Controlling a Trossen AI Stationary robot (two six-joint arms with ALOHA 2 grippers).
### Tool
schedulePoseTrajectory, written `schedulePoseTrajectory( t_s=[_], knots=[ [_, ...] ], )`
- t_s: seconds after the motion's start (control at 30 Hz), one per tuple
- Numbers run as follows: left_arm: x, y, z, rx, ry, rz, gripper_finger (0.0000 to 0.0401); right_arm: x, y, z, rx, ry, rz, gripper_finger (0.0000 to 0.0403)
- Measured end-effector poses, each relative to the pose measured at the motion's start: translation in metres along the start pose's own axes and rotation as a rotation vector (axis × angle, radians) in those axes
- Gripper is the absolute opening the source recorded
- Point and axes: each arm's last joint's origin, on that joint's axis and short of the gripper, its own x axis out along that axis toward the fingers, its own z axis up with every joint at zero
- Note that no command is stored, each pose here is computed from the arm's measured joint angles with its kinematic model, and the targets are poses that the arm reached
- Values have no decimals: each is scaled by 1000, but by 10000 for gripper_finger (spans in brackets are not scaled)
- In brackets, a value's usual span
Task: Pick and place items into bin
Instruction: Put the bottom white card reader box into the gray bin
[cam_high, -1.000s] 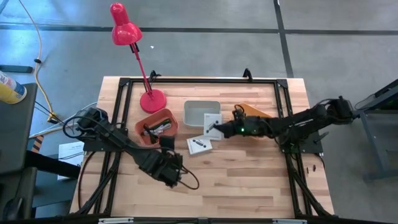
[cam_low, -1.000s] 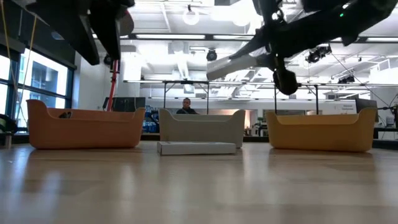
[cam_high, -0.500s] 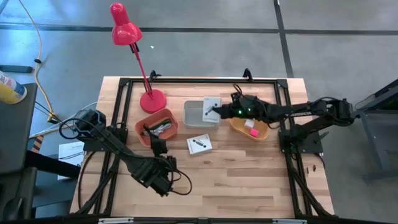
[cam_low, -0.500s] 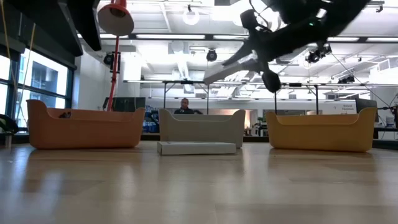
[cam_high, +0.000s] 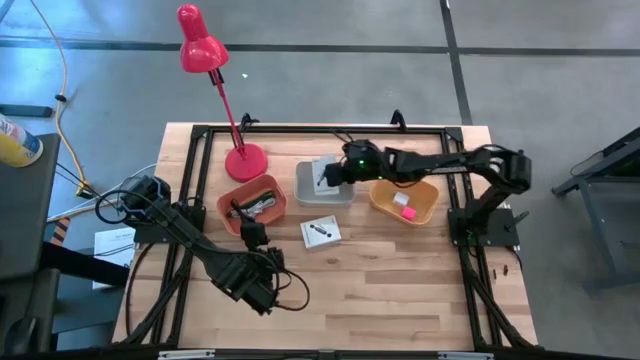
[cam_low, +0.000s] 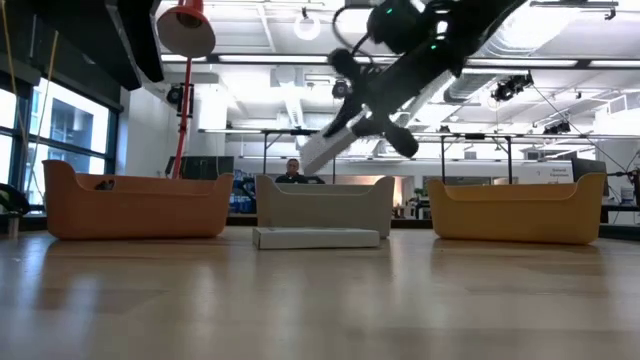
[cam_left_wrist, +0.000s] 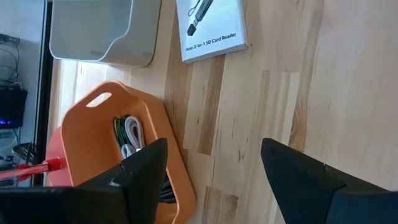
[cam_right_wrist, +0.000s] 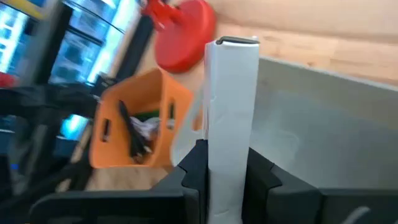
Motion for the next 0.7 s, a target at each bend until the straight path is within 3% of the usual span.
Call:
schedulePoseTrajectory(
  t_s=[0.3,0.7],
  knots=[
    [0,1,0,-19,-10,13,248,24,-11,-5,30,15,-110,45],
    [0,2,-1,-7,-12,41,248,24,-12,-6,27,27,-108,72]
  ],
)
